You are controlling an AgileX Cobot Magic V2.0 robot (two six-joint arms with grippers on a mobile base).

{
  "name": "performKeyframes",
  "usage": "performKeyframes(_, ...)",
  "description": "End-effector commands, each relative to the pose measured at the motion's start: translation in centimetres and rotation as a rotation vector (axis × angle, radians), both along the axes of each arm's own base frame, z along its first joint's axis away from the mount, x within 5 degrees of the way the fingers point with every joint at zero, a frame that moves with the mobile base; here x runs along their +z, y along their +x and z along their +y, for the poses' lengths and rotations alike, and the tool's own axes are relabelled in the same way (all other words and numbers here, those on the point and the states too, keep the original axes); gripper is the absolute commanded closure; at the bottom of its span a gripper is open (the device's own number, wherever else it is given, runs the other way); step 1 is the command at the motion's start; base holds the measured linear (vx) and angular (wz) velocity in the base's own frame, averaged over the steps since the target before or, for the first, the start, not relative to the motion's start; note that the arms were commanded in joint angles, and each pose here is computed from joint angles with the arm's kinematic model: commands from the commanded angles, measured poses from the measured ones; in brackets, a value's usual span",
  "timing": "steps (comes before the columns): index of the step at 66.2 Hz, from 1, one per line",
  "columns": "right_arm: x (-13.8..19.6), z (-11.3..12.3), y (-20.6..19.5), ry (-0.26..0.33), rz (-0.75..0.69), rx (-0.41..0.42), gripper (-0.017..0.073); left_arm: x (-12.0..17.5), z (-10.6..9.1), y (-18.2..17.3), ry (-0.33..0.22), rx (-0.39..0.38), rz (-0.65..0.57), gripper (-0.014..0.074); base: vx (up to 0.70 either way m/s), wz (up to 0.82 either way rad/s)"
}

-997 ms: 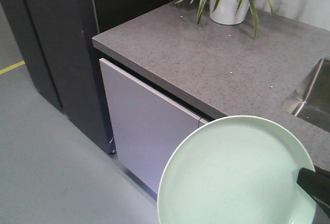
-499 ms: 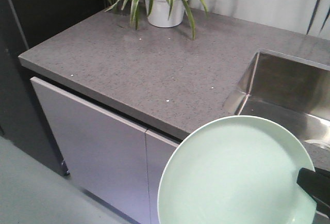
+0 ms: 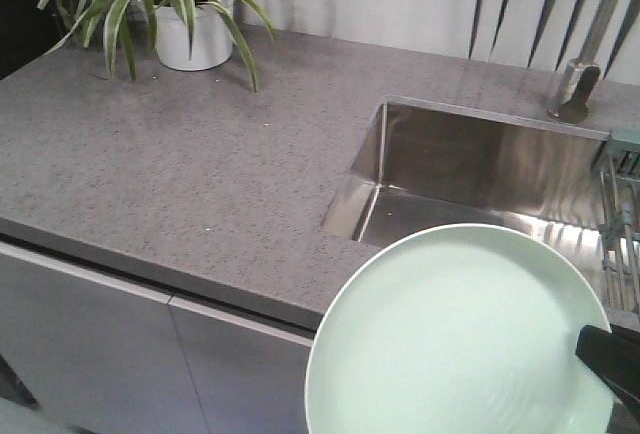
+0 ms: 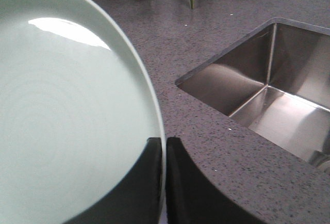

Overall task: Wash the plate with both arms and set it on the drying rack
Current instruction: 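Drive up to the stainless sink, stopping with the plate over it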

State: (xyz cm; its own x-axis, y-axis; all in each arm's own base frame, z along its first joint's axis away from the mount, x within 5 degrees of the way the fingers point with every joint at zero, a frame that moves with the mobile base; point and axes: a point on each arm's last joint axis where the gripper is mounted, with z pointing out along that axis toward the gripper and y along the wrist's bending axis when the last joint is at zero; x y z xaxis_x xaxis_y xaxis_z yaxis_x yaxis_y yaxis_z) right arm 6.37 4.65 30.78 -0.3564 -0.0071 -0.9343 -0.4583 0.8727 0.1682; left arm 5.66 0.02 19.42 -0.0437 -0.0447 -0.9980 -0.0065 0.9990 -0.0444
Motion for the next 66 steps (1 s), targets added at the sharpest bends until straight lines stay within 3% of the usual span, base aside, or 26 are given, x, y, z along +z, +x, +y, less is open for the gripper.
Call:
performKeyframes(1, 1.21, 0.00, 0.21, 0.053, -0.050, -0.019, 0.0561, 0.03, 0.02, -0.02, -0.012, 0.002, -0.068, 0.0599, 0.09, -0.36)
performKeyframes(66, 1.21, 0.00, 0.21, 0.053, -0.050, -0.019, 0.0561, 0.03, 0.02, -0.02, -0.012, 0.002, -0.068, 0.0599, 0.08, -0.29)
